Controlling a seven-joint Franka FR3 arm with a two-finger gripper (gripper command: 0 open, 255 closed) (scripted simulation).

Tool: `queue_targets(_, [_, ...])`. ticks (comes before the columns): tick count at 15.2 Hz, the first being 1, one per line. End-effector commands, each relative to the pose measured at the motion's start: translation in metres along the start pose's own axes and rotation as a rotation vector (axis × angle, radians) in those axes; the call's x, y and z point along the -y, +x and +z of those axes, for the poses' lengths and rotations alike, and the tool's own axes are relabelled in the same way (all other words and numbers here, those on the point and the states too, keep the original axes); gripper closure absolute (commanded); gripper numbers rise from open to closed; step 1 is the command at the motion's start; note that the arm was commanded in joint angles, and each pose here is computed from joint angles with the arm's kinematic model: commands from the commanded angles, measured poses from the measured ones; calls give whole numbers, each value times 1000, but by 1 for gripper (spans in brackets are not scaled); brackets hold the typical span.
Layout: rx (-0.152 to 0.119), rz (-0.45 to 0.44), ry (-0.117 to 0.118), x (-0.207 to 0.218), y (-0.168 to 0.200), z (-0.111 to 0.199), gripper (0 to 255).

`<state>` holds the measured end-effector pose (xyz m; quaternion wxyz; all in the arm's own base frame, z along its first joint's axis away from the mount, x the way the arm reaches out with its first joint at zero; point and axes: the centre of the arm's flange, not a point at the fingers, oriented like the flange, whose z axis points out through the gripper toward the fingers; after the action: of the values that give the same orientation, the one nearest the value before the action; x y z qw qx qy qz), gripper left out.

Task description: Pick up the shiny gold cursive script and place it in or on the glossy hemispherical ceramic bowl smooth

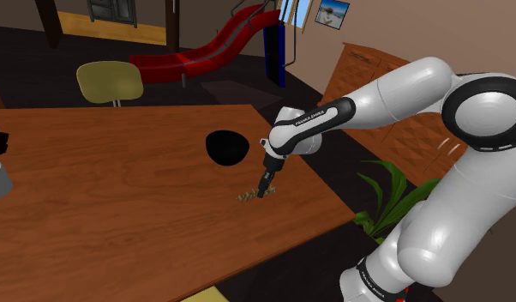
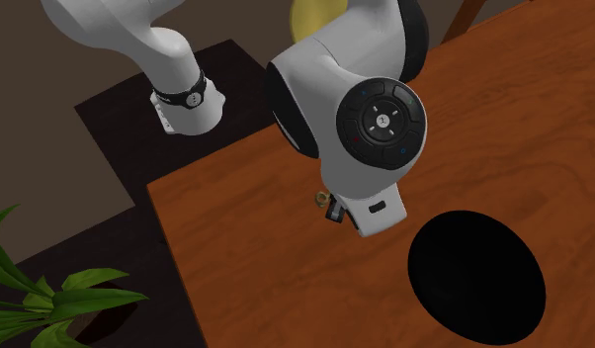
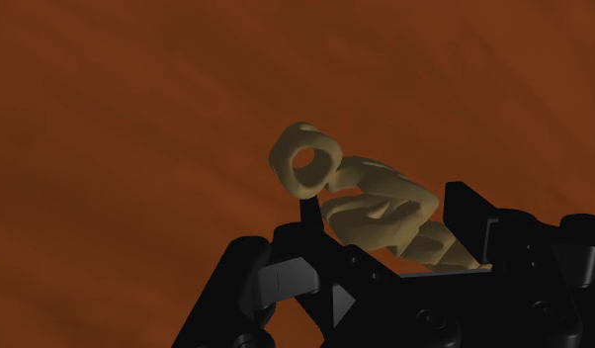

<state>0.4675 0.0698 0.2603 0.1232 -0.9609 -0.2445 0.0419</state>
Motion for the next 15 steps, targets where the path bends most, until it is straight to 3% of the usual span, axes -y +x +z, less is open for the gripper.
queue_targets(1, [0, 0, 0, 0, 0, 0, 255])
queue_targets(6, [0, 0, 0, 0, 0, 0, 255])
queue_targets(15, [0, 0, 0, 12, -1, -46, 255])
